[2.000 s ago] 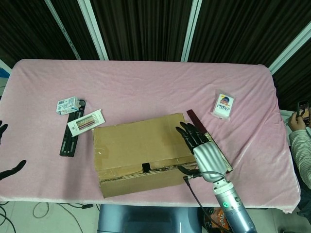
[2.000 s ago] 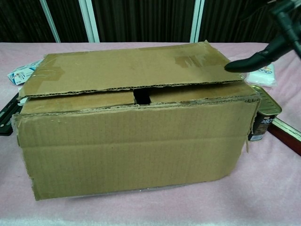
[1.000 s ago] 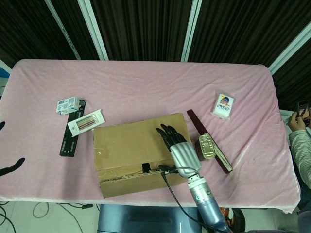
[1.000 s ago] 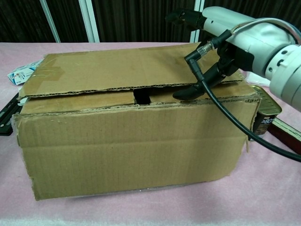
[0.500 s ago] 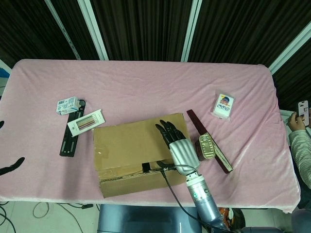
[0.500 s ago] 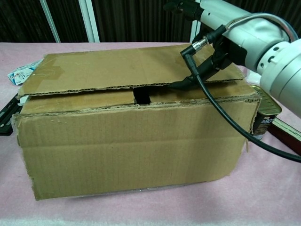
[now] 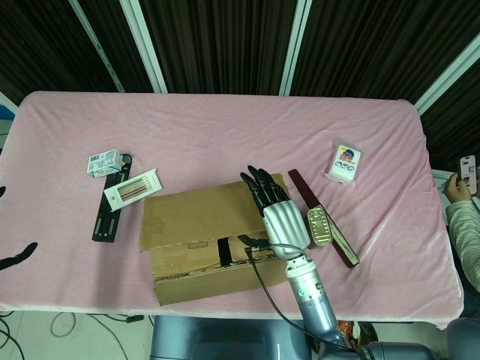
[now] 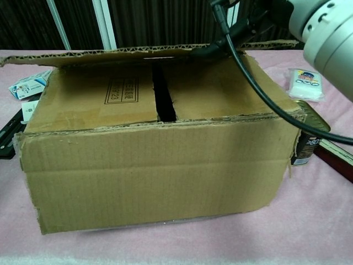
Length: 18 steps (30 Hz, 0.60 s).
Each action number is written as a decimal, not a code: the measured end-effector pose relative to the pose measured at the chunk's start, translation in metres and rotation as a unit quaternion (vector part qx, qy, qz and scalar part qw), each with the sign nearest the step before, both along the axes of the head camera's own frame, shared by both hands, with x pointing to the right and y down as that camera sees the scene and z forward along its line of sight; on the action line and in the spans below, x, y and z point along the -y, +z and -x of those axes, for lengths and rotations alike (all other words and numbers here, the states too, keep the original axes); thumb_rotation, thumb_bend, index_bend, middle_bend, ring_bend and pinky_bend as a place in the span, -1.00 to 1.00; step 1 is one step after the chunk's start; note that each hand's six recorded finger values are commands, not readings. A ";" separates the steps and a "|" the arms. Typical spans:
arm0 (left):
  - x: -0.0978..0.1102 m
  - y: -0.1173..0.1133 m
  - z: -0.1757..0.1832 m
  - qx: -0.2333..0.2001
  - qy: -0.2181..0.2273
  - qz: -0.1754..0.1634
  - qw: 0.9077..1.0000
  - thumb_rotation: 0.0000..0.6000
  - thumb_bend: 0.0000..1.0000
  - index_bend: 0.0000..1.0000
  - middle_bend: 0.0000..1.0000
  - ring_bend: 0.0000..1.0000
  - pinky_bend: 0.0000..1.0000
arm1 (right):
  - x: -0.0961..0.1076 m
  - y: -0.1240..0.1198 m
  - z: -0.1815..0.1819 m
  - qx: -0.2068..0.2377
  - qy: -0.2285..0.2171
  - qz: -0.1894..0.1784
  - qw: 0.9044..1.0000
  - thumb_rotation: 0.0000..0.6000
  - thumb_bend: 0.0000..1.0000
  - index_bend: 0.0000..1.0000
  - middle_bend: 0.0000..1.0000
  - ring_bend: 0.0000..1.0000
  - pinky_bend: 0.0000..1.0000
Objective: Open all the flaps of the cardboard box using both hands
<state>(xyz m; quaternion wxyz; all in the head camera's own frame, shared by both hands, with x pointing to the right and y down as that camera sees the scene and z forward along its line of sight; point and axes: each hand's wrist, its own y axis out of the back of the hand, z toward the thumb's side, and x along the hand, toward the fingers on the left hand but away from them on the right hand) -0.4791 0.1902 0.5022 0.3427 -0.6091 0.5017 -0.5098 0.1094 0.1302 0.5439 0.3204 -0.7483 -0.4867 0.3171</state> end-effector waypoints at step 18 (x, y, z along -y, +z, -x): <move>0.000 0.004 0.003 -0.007 -0.008 0.008 1.000 1.00 -0.76 -1.00 -1.00 -0.97 -0.81 | 0.081 -0.041 0.018 0.004 0.050 -0.072 0.996 1.00 -0.65 -1.00 -1.00 -1.00 -0.56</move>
